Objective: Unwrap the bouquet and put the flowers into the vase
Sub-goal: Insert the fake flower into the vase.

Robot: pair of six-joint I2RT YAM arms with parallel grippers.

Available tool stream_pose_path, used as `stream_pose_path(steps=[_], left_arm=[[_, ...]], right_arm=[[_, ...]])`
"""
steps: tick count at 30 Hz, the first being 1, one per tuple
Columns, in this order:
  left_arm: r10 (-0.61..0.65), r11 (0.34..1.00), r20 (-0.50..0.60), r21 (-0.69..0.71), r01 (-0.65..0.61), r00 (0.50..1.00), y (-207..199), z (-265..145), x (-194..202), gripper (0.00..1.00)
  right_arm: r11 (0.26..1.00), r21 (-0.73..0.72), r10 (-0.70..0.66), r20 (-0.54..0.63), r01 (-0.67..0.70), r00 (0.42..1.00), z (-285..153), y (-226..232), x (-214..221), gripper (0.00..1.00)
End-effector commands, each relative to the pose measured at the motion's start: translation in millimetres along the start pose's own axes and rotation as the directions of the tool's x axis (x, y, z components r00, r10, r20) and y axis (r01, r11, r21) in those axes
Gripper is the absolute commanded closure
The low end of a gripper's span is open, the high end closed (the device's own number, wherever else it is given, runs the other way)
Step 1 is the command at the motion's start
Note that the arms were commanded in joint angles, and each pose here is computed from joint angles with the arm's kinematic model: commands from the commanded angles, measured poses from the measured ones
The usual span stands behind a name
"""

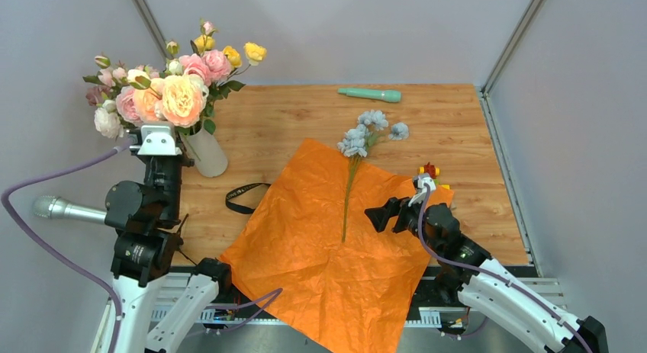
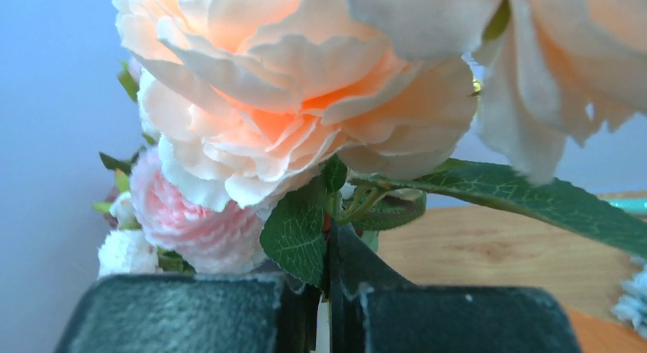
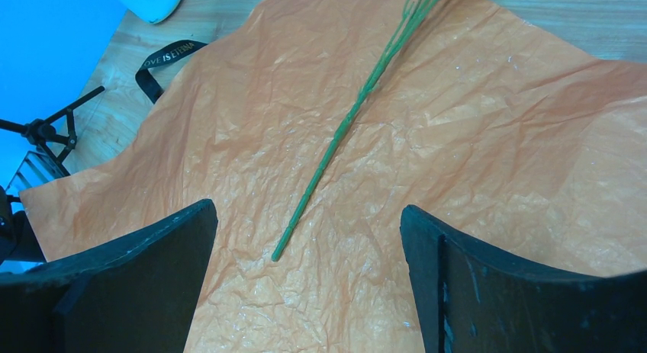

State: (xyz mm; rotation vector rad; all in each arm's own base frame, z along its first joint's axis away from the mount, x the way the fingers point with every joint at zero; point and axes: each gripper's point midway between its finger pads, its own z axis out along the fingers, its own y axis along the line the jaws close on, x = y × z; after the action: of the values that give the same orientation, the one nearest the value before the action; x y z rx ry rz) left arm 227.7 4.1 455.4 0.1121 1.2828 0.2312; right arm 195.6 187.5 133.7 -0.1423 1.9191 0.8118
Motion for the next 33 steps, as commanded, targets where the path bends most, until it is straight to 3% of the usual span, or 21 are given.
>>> stream_pose_path(steps=[1,17,33], left_arm=[[-0.031,0.997,0.156,-0.06,0.041,0.987,19,5,-57,1.0],[0.022,0.998,0.202,-0.057,-0.011,0.979,26,16,-96,1.0],[0.049,0.999,0.126,-0.013,-0.048,0.991,-1,34,-37,1.0]], right_arm=[[1.0,-0.025,0.019,0.021,-0.019,1.0,0,6,-6,0.09],[0.999,-0.032,0.03,0.002,-0.03,1.0,0,5,1,0.09],[0.999,-0.036,0.022,-0.005,-0.022,1.0,-1,3,6,0.09]])
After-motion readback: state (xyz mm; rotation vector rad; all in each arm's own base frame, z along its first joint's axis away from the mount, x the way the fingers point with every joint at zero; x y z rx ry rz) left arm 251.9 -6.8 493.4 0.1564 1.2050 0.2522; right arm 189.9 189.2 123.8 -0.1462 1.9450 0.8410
